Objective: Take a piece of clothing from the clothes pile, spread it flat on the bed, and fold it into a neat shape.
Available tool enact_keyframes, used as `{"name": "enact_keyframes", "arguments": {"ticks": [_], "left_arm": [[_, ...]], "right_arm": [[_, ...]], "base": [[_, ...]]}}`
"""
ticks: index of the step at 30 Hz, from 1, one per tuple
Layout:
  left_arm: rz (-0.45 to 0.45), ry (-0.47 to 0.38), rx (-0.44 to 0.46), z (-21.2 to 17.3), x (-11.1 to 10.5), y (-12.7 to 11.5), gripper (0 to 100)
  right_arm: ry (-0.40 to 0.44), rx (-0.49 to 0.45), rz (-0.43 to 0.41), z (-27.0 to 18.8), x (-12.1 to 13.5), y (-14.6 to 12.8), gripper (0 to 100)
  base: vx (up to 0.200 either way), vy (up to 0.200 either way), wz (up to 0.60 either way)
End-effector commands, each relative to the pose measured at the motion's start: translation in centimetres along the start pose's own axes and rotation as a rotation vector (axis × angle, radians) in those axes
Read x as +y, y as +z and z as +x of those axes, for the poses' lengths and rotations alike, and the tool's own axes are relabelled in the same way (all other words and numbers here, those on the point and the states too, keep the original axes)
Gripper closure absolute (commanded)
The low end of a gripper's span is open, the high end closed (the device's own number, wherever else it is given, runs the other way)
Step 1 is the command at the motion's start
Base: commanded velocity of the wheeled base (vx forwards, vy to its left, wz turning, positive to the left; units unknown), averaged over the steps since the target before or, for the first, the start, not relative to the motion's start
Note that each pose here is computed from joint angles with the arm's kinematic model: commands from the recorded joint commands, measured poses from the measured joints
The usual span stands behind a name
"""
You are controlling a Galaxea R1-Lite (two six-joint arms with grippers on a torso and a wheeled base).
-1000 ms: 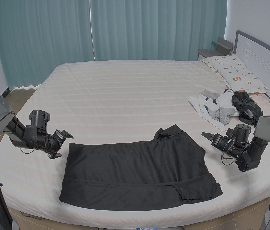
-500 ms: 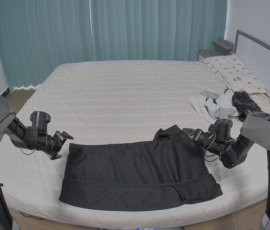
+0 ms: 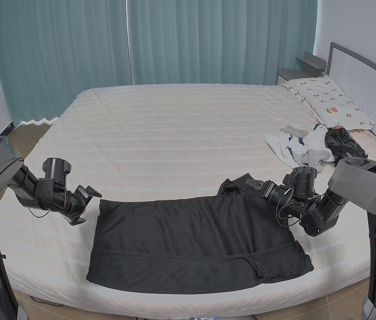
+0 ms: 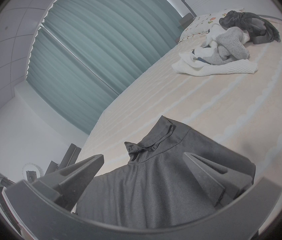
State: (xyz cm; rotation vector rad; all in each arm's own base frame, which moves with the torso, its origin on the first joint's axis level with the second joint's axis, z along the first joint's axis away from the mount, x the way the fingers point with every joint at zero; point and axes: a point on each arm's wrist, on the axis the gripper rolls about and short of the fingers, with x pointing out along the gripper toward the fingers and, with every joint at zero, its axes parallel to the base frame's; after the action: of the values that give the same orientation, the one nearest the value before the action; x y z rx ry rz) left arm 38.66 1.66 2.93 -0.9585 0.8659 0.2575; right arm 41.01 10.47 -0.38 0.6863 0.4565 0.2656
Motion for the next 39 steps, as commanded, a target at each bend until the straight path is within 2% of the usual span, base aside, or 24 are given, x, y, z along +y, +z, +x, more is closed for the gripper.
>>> {"name": "enact_keyframes", "arguments": {"ticks": [1, 6, 11, 18, 21, 29, 39], "left_arm": [[-0.002, 0.007, 0.006, 0.3, 0.2, -0.1, 0], [0.001, 0.013, 0.012, 0.4, 0.3, -0.3, 0], [-0.001, 0.013, 0.012, 0.4, 0.3, -0.3, 0], [0.000, 0.013, 0.014, 0.4, 0.4, -0.4, 0], [0.000, 0.016, 0.013, 0.4, 0.4, -0.4, 0], [-0.001, 0.019, 0.014, 0.5, 0.5, -0.4, 0], [0.001, 0.020, 0.013, 0.5, 0.5, -0.5, 0]], "right_arm": [[-0.004, 0.004, 0.003, 0.1, -0.2, -0.2, 0], [0.000, -0.009, 0.005, 0.5, 0.0, 0.0, 0], [-0.028, -0.009, 0.048, 2.6, 0.1, -0.5, 0], [-0.028, 0.035, 0.173, 6.0, 1.1, -0.5, 0], [-0.035, 0.071, 0.178, 7.1, 1.5, -1.4, 0], [-0.040, 0.117, 0.191, 8.3, 1.7, -1.2, 0], [-0.063, 0.121, 0.202, 10.7, 0.9, -1.3, 0]], "base": [[0.000, 0.000, 0.00], [0.000, 0.000, 0.00], [0.000, 0.000, 0.00], [0.000, 0.000, 0.00], [0.000, 0.000, 0.00], [0.000, 0.000, 0.00], [0.000, 0.000, 0.00]]}}
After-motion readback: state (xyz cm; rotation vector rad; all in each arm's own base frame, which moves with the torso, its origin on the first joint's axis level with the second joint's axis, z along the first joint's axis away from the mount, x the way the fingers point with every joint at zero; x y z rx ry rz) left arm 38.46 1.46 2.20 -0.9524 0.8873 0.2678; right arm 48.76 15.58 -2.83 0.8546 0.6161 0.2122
